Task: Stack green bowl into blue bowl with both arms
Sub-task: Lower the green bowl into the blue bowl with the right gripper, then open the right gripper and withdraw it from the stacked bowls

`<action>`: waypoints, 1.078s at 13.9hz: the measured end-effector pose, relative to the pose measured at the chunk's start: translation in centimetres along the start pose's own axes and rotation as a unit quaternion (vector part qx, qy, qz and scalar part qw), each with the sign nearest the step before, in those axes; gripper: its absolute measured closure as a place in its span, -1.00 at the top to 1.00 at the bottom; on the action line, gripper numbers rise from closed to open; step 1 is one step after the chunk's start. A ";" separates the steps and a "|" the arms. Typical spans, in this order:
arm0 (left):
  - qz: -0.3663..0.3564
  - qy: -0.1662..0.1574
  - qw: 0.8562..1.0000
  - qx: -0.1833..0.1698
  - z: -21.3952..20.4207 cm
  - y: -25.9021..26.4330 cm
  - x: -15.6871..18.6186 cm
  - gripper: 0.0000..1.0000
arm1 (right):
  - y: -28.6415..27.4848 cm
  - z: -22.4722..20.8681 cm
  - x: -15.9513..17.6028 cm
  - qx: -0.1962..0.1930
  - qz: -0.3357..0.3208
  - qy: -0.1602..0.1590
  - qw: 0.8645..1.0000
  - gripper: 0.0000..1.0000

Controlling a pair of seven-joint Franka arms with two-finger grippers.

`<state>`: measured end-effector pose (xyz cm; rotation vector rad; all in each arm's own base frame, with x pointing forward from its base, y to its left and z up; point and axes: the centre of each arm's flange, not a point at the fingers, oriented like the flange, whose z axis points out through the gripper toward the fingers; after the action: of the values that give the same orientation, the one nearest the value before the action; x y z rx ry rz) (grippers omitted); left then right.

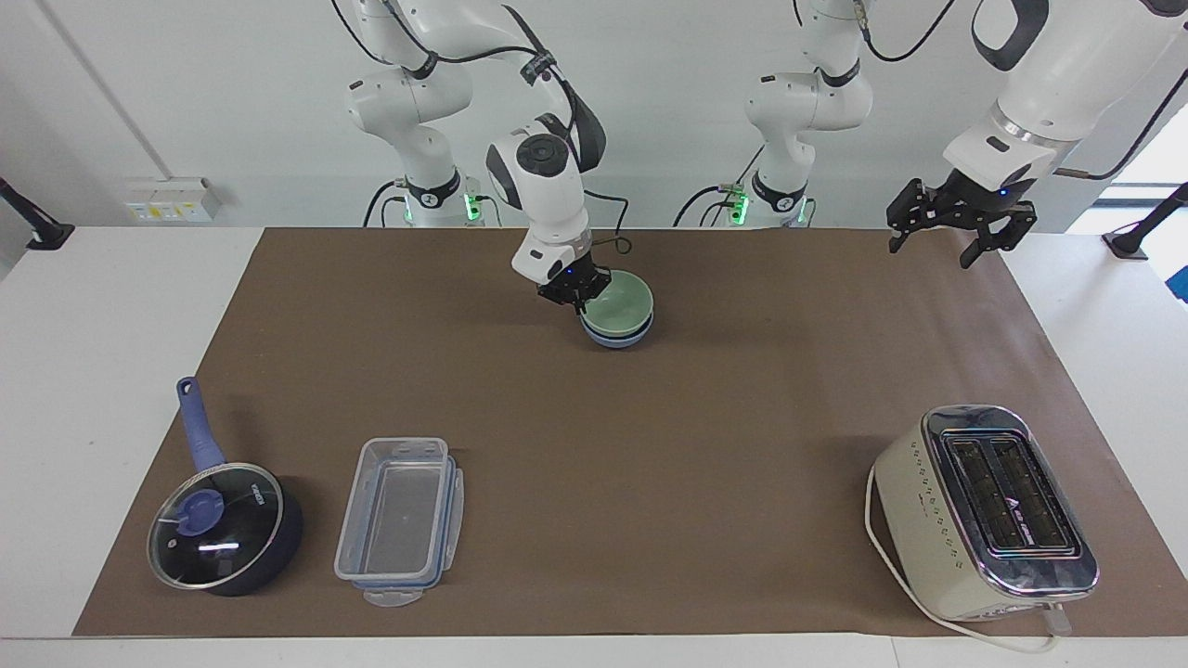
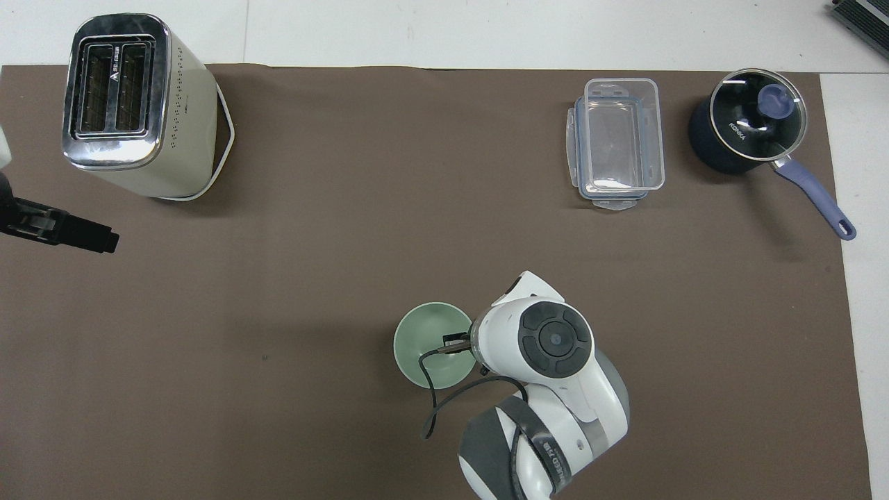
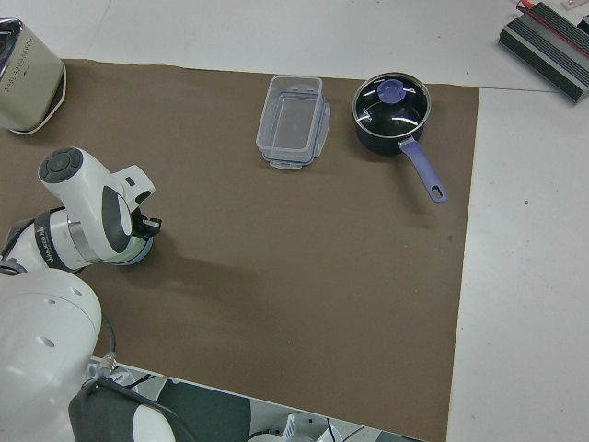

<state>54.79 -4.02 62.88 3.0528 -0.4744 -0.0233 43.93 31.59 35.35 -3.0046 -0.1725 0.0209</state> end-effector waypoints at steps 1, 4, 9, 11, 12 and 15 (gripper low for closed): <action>0.000 0.000 1.000 0.000 0.0 0.0 0.0 1.00 | 0.0 0.0 0.0 0.001 0.000 0.002 1.000 -0.92; -0.003 0.000 1.000 0.000 0.0 0.1 0.0 1.00 | -0.1 0.6 0.2 0.004 -0.001 0.008 1.000 -0.92; -0.009 0.000 1.000 0.000 0.0 0.1 0.0 1.00 | -0.5 1.1 0.0 0.003 -0.005 0.005 1.000 -0.76; -0.009 -0.001 1.000 0.000 0.0 0.1 0.0 1.00 | -0.6 1.1 0.0 0.003 -0.005 0.005 1.000 -0.33; -0.009 -0.001 1.000 0.000 0.0 0.1 0.0 1.00 | -0.5 1.0 0.1 0.004 -0.004 0.006 1.000 -0.13; -0.009 -0.001 1.000 0.000 0.0 0.2 0.0 1.00 | 0.2 -0.3 1.4 0.009 0.007 0.019 1.000 0.57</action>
<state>54.77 -4.21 62.88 3.0569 -0.4485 -0.0257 45.31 31.52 35.59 -2.9854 -0.1465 -0.0324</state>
